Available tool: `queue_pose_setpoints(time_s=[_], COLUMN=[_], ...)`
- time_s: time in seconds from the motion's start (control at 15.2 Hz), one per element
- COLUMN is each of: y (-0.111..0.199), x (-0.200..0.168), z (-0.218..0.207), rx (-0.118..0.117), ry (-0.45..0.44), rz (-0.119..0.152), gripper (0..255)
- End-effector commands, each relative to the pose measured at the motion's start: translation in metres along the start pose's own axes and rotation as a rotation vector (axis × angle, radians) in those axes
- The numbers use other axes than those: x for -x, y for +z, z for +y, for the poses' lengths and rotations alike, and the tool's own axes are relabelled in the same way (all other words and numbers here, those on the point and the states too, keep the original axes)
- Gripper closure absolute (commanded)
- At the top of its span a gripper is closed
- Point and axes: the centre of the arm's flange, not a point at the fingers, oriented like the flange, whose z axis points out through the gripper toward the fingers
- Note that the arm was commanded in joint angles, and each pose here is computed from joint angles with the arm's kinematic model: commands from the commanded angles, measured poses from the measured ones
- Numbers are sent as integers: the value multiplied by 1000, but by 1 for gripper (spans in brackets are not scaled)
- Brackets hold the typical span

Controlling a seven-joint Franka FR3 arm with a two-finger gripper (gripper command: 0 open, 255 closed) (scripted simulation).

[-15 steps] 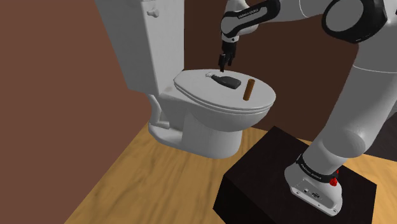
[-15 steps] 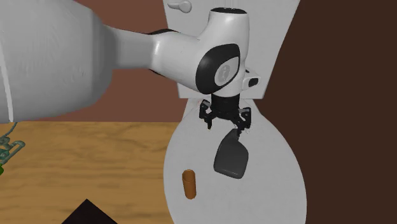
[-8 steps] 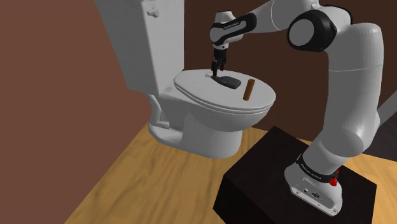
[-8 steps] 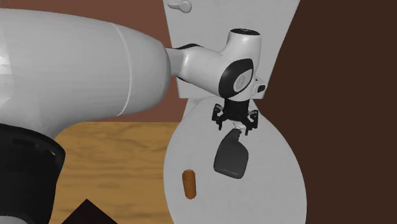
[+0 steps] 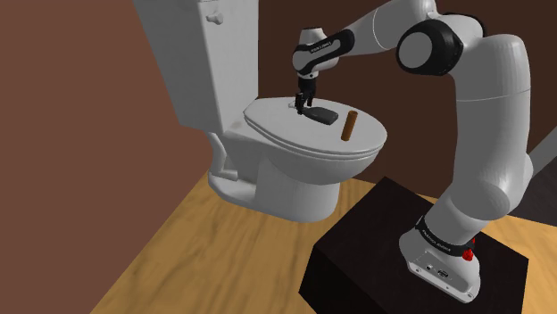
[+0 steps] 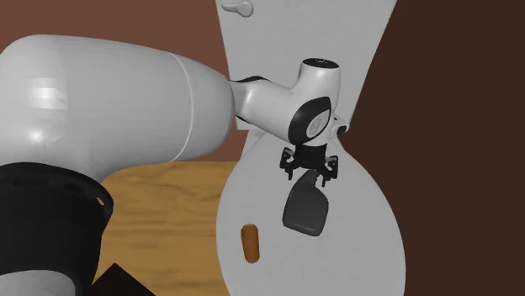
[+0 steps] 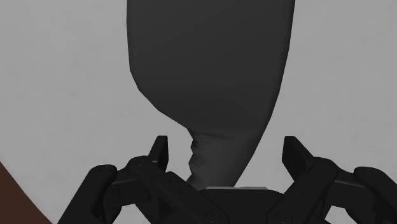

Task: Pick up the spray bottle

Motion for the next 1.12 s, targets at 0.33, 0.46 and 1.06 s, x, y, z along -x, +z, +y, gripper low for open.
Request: queue_pose_setpoints(time_s=[0.33,0.46,1.06], y=[1,1,-36], x=[0,0,1], z=[0,0,2], rx=[0,0,0], ry=[0,0,0], rz=[1,1,1], gripper=[255,255,255])
